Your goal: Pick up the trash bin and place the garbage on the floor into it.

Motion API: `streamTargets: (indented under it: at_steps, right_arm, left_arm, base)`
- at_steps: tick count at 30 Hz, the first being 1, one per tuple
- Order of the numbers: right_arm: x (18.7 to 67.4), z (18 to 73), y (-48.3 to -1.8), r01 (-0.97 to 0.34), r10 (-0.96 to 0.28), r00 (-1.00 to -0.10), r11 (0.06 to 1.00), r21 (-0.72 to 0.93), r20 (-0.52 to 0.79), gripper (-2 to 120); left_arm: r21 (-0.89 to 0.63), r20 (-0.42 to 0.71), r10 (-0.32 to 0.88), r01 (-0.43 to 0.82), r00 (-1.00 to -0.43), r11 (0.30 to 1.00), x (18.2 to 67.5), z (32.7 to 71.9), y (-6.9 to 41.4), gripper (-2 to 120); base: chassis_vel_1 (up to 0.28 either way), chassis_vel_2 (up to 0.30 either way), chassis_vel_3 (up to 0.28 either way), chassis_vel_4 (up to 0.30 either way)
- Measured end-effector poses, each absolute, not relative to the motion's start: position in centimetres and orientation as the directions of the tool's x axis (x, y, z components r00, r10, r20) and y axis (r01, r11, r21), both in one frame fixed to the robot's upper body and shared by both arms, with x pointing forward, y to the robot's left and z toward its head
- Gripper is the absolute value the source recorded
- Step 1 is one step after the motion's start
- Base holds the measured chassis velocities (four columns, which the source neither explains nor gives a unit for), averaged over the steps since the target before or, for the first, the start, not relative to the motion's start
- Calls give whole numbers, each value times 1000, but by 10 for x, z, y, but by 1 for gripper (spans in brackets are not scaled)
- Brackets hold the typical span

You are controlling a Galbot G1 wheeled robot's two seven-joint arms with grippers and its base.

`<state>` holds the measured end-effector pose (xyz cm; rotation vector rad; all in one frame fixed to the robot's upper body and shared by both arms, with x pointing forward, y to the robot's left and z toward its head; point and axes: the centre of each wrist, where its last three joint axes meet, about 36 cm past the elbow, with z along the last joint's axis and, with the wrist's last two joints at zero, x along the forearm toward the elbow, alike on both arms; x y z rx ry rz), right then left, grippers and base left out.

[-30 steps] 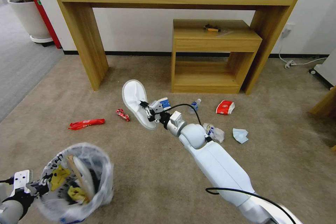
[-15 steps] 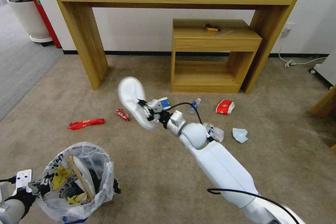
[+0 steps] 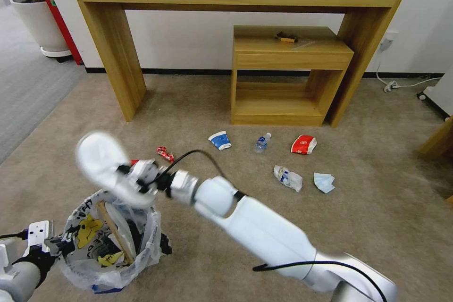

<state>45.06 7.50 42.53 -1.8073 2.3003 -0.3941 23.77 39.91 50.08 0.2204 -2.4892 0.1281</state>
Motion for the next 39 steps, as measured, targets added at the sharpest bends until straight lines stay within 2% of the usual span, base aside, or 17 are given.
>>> streamTargets:
  at_steps: [13,18,19,21,23,26,27,29,30,33,34,38,39]
  right_arm:
    - [430,404,84,-923,-969,-235,199,-330,73,2]
    - [424,400,81,-918,-963,-259,221,-329,77,21]
    - [424,400,81,-918,-963,-259,221,-329,77,21]
    - [422,399,77,-916,-961,-266,228,-329,75,30]
    - [421,399,76,-915,-960,-272,234,-329,72,34]
    - [420,403,72,-909,-956,-288,256,-328,51,50]
    - [420,403,72,-909,-956,-288,256,-328,51,50]
    - [419,406,68,-907,-954,-298,271,-322,38,61]
    - [419,406,68,-907,-954,-298,271,-322,38,61]
    - [418,409,64,-906,-951,-307,281,-317,33,76]
    - [418,409,64,-906,-951,-307,281,-317,33,76]
    - [415,403,67,-911,-950,-306,276,-307,54,94]
    - [415,403,67,-911,-950,-306,276,-307,54,94]
  left_arm:
    - [-46,591,-122,-184,-797,982,238,507,395,0]
    - [-47,589,-123,-186,-799,981,238,508,396,0]
    - [-47,589,-123,-186,-799,981,238,508,396,0]
    - [-47,587,-125,-188,-800,981,238,508,397,0]
    - [-46,587,-127,-190,-799,981,237,508,398,0]
    - [-45,591,-135,-199,-795,979,237,506,402,0]
    - [-45,591,-135,-199,-795,979,237,506,402,0]
    - [-48,593,-136,-204,-793,978,237,504,405,0]
    - [-48,593,-136,-204,-793,978,237,504,405,0]
    - [-51,596,-137,-207,-791,977,237,502,406,0]
    - [-51,596,-137,-207,-791,977,237,502,406,0]
    - [-53,593,-135,-205,-794,977,239,502,406,0]
    - [-53,593,-135,-205,-794,977,239,502,406,0]
  base:
    - [0,0,0,0]
    - [0,0,0,0]
    - [0,0,0,0]
    - [0,0,0,0]
    - [0,0,0,0]
    - [0,0,0,0]
    - [0,0,0,0]
    - [0,0,0,0]
    - [0,0,0,0]
    - [0,0,0,0]
    - [0,0,0,0]
    - [0,0,0,0]
    - [0,0,0,0]
